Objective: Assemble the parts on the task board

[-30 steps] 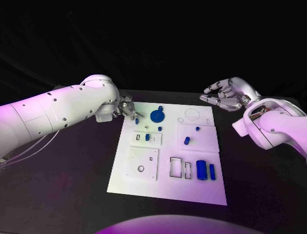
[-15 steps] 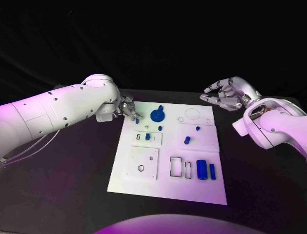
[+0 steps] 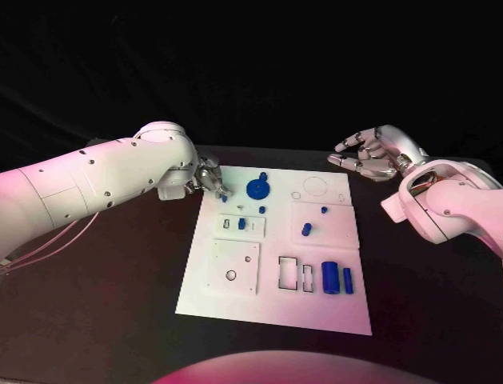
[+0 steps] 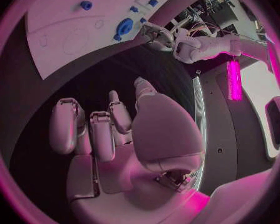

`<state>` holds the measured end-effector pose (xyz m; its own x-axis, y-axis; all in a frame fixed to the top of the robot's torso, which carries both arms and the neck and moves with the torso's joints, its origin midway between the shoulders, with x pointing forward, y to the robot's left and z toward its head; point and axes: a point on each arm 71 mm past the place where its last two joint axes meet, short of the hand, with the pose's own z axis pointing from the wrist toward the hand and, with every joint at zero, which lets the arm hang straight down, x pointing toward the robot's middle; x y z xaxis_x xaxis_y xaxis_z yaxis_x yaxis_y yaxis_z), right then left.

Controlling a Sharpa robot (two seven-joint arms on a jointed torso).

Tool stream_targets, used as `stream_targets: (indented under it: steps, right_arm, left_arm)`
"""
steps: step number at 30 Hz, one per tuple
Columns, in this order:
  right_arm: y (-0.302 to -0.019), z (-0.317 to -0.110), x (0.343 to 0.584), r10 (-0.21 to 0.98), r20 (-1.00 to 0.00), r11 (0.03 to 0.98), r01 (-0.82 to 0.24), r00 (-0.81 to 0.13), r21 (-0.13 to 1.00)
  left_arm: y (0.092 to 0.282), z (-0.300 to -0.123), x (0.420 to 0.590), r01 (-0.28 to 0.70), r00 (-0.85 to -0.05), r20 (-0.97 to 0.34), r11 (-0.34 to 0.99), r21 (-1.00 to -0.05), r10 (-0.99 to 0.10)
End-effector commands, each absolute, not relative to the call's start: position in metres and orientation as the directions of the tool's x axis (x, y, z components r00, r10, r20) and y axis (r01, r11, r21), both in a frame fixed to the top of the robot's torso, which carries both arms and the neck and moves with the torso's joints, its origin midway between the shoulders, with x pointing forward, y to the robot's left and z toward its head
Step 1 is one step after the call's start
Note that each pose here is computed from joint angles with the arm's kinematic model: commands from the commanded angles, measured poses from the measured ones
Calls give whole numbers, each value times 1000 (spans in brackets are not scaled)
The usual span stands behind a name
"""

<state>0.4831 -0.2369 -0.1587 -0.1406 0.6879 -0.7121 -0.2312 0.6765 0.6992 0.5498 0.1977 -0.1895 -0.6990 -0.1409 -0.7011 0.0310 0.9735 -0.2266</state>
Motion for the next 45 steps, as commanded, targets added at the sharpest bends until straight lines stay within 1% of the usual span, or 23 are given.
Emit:
stream_targets:
  steps: [1,7,14,23,30,32,41,45]
  right_arm:
    - [-236,-160,483,681,-717,680,-233,-150,695]
    - [-237,-160,483,679,-718,683,-227,-149,694]
    - [-237,-161,484,677,-720,686,-223,-154,693]
    - [-236,-162,484,675,-720,687,-219,-161,693]
    - [-237,-162,484,674,-721,689,-216,-163,692]
    - [-238,-163,484,673,-721,689,-215,-163,692]
    - [-239,-163,483,673,-722,690,-212,-163,692]
    - [-240,-164,483,672,-722,691,-210,-164,691]
  left_arm:
    - [195,-189,550,37,-703,-693,966,-255,-156]
    - [195,-188,550,18,-699,-686,954,-298,-201]
    - [197,-190,550,11,-704,-678,950,-311,-213]
    - [205,-188,546,-12,-696,-673,941,-338,-251]
    - [214,-183,535,-15,-675,-682,930,-367,-280]
    - [216,-181,528,-12,-669,-683,923,-385,-294]
    - [213,-179,504,22,-645,-691,896,-444,-327]
    - [212,-181,496,38,-625,-709,895,-445,-326]
